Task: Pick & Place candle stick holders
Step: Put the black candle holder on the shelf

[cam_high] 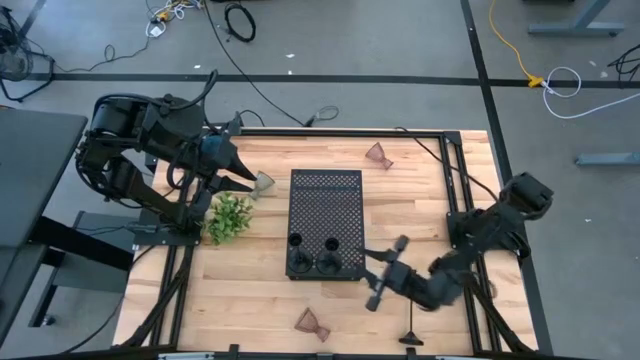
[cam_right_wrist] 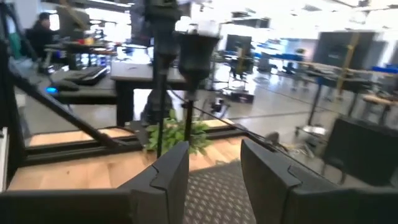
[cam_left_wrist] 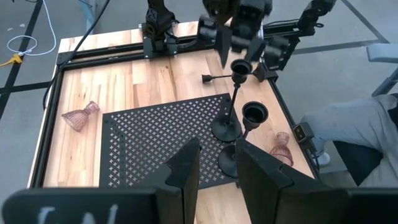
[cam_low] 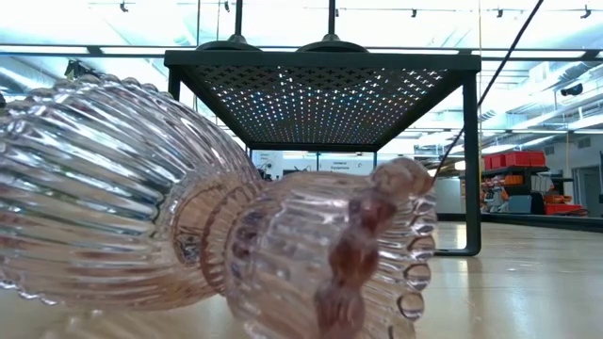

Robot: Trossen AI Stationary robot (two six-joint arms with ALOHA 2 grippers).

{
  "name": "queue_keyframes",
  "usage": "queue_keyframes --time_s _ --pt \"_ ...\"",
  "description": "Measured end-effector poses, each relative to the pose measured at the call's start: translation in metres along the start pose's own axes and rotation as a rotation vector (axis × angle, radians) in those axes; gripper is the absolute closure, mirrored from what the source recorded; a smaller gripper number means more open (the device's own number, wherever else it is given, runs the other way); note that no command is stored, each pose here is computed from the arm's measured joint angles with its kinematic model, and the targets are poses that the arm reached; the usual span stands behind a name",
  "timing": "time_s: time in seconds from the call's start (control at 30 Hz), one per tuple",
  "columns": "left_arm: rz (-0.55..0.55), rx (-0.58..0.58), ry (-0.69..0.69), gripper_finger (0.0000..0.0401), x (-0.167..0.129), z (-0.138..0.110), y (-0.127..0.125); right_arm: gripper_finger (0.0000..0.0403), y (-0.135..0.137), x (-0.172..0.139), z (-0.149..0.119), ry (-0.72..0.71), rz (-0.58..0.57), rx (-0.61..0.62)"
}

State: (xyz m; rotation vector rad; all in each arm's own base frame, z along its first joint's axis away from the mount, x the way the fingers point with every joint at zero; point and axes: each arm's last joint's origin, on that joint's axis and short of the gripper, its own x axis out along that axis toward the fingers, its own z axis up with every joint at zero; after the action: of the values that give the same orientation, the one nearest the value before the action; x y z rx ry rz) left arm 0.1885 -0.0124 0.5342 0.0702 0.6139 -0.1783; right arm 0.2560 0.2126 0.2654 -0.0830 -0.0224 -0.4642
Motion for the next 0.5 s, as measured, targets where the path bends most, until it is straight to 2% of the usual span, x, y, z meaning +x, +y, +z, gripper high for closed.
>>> queue_keyframes --time_s 0.17,0.27,0.33,0.43,0.5 --pt "0.0 0.0 0.0 0.0294 0.0 0.0 0.0 0.0256 0.003 -0.049 0.017 0.01 -0.005 0.116" --pt "0.0 0.0 0.0 0.0294 0.0 0.0 0.0 0.026 0.001 -0.078 0.024 0.037 -0.076 0.177" --pt "0.0 0.0 0.003 0.0294 0.0 0.0 0.0 0.0267 0.002 -0.092 0.028 0.039 -0.039 0.2" --pt "-0.001 0.0 0.006 0.0294 0.0 -0.001 0.0 0.0282 0.001 -0.11 0.037 0.043 0.013 0.363" --pt "0.0 0.0 0.006 0.0294 0.0 -0.001 0.0 0.0293 0.003 -0.12 0.039 0.047 0.048 0.403"
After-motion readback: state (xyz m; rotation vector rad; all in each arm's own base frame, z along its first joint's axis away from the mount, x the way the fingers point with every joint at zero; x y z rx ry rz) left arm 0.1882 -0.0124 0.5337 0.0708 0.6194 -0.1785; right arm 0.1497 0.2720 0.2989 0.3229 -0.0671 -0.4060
